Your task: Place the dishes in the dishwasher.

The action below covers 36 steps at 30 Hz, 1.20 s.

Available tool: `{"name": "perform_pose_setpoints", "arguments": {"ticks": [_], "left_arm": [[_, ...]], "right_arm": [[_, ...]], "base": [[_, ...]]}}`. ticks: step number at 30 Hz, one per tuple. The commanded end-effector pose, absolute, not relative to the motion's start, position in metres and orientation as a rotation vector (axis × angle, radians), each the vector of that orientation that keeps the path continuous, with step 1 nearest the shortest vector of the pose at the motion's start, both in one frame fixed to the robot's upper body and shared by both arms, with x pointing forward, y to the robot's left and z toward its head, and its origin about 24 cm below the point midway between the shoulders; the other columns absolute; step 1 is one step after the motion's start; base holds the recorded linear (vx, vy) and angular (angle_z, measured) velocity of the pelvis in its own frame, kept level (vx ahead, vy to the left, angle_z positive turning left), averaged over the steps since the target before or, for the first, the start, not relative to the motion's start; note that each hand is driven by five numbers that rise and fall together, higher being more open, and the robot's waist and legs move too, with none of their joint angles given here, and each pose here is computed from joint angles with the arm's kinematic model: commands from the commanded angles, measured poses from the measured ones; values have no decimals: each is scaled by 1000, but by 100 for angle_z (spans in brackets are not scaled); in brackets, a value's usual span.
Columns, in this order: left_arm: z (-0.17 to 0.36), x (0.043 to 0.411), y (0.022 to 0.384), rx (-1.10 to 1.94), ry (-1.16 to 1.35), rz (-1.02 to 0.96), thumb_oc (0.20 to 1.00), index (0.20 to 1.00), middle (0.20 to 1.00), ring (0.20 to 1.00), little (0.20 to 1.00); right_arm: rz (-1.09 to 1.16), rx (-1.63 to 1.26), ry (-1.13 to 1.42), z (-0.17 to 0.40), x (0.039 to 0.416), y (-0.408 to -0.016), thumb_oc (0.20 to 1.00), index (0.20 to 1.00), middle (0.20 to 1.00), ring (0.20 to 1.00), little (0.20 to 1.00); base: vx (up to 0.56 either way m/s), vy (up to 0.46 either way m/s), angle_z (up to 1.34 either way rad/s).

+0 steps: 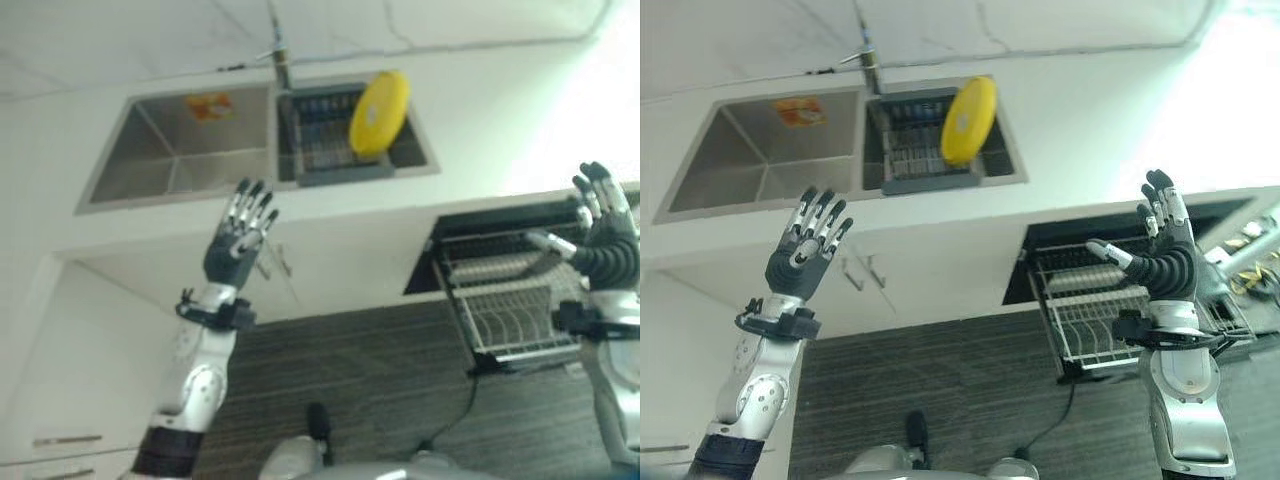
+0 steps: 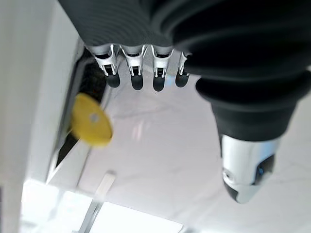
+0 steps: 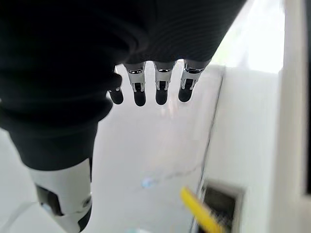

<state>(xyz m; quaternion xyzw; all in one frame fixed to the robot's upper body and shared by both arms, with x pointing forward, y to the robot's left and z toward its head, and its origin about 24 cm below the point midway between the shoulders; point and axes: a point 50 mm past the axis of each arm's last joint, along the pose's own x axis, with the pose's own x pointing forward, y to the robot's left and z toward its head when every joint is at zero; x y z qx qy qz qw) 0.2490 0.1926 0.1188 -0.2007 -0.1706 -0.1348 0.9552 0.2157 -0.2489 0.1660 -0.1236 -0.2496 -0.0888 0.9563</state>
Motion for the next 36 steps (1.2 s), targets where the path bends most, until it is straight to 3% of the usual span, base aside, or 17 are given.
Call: {"name": "perform_pose_setpoints", "arguments": {"ticks": [1,10,36], "left_arm": [[142,245,195,-332,-440,-304,1000,1000,1000,1000,1000],[138,241,197,-342,-413,-298,1000,1000,1000,1000,1000],[141,245,191,-379,-427,-301,1000,1000,1000,1000,1000]], "right_arm": [[-213,-285,-622,184,220,-250,1000,1000,1000,1000,1000],[-177,-285,-576,171,225,-244,1000,1000,1000,1000,1000],[-190,-255,-437,157,234,-248,1000,1000,1000,1000,1000]], "base": [[107,177,12],[161,174,-7],[95,-128,5]]}}
